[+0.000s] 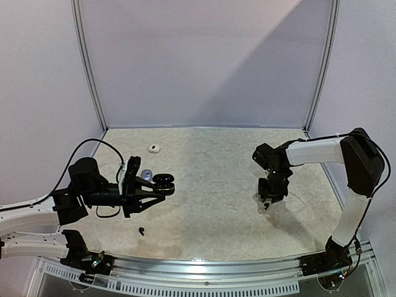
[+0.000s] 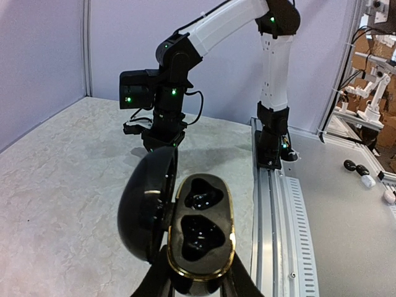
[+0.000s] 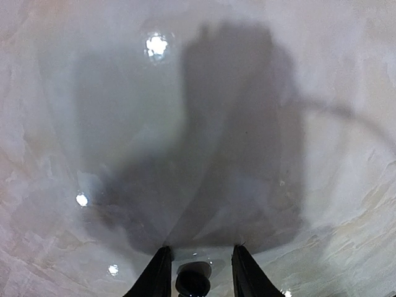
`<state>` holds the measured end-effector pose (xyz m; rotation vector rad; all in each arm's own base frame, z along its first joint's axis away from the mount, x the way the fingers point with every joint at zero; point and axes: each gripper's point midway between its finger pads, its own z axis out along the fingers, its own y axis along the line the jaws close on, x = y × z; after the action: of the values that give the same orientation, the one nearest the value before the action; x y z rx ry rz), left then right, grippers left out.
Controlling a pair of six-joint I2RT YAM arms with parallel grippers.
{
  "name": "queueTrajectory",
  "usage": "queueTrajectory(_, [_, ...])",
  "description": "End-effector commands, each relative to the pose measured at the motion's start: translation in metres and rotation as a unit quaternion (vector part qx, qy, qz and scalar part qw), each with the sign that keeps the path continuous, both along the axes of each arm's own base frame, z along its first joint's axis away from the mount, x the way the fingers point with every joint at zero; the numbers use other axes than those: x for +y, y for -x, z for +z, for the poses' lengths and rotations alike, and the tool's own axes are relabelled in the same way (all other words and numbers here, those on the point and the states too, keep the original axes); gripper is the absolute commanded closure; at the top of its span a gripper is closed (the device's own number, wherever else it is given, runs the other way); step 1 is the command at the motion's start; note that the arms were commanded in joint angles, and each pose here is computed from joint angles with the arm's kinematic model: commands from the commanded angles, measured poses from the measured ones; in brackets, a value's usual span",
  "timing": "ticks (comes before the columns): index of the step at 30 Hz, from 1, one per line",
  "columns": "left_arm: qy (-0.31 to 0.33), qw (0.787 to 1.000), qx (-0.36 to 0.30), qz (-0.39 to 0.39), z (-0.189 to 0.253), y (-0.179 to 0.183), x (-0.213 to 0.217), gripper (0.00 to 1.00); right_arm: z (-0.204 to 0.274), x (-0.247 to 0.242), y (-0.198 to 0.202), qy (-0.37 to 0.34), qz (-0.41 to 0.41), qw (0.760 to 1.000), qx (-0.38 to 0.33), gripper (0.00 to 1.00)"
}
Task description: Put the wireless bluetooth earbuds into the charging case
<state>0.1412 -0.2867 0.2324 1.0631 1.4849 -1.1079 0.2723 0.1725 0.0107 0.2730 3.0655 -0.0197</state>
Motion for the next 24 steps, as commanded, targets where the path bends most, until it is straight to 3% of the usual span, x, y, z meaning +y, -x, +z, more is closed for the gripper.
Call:
queueTrajectory(1, [-0.006,1.0,-0.002,0.005,-0.006,-0.001,0.003,1.0,-0.014,-0.005,0.018,0.002,0.002,0.999,0.037,0.68])
queueTrajectory(7, [-0.007,1.0,-0.004,0.004,-0.006,-0.001,0.003,1.0,-0.013,0.002,0.023,-0.018,0.003,0.999,0.052,0.71])
queueTrajectory(24, [-0.008,1.0,-0.006,0.005,-0.006,-0.001,0.004,1.0,-0.012,0.007,0.038,0.018,0.027,0.997,0.076,0.75])
